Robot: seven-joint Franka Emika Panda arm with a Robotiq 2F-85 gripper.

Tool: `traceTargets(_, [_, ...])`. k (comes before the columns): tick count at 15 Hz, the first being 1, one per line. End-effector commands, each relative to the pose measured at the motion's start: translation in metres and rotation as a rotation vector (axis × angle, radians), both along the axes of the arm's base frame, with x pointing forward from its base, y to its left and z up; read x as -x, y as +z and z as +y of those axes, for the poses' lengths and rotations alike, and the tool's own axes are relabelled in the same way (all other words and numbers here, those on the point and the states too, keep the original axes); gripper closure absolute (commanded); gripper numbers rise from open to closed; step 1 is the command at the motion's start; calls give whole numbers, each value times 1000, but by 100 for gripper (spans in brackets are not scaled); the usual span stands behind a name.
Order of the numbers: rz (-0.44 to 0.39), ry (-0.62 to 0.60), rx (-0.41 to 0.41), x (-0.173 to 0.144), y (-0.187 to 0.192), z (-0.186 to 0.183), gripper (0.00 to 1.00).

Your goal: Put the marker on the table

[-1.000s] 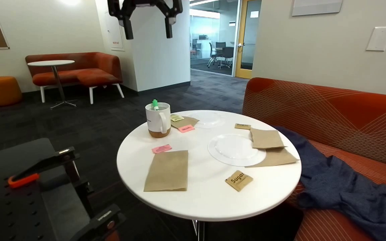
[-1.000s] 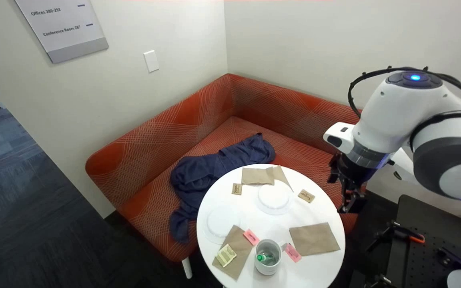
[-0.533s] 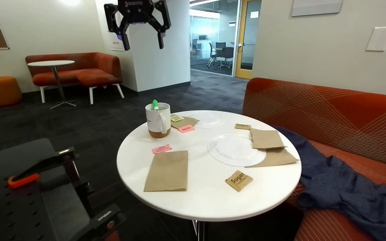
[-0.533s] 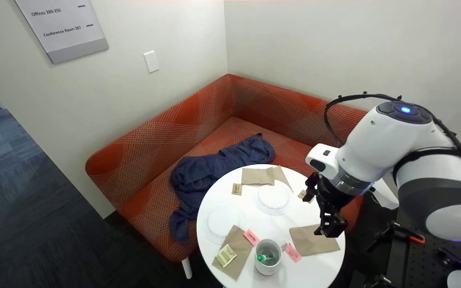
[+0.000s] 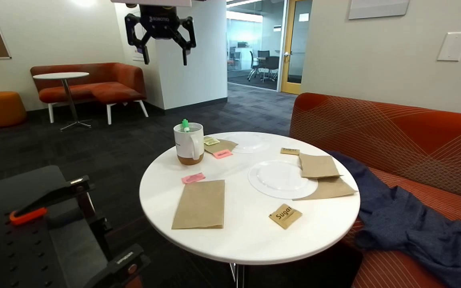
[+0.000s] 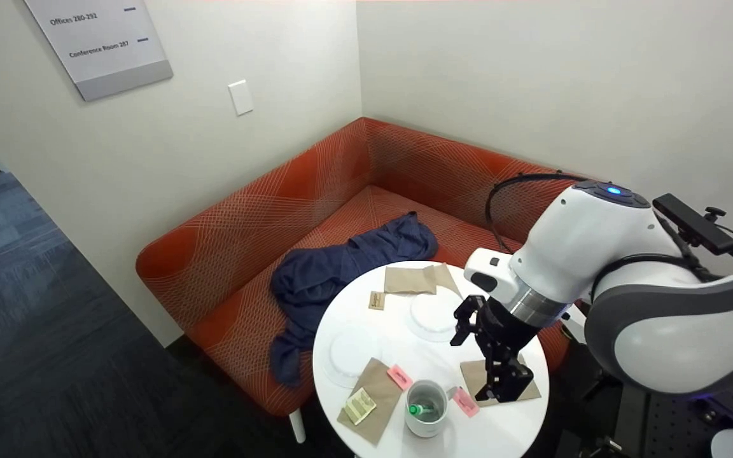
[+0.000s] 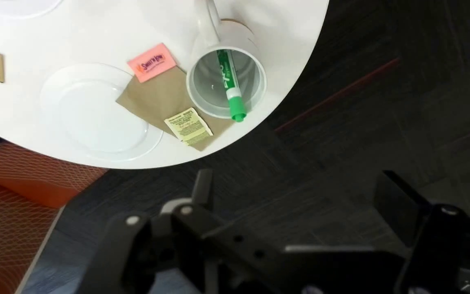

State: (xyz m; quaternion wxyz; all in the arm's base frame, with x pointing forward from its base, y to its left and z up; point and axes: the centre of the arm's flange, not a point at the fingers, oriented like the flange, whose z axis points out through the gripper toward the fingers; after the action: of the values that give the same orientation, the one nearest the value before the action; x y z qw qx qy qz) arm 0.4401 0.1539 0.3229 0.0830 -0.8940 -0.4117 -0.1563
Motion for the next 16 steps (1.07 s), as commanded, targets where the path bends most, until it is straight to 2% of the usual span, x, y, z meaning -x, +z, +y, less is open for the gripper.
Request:
traceTargets(1, [-1,3,-1,-2,0,0,0])
traceTargets(7, [-2,5,-2,-2,0,1,0])
traceTargets(11, [-25,46,80,-1,-17,5,0])
traceTargets(16, [-73,87,120,2,-37,3,0])
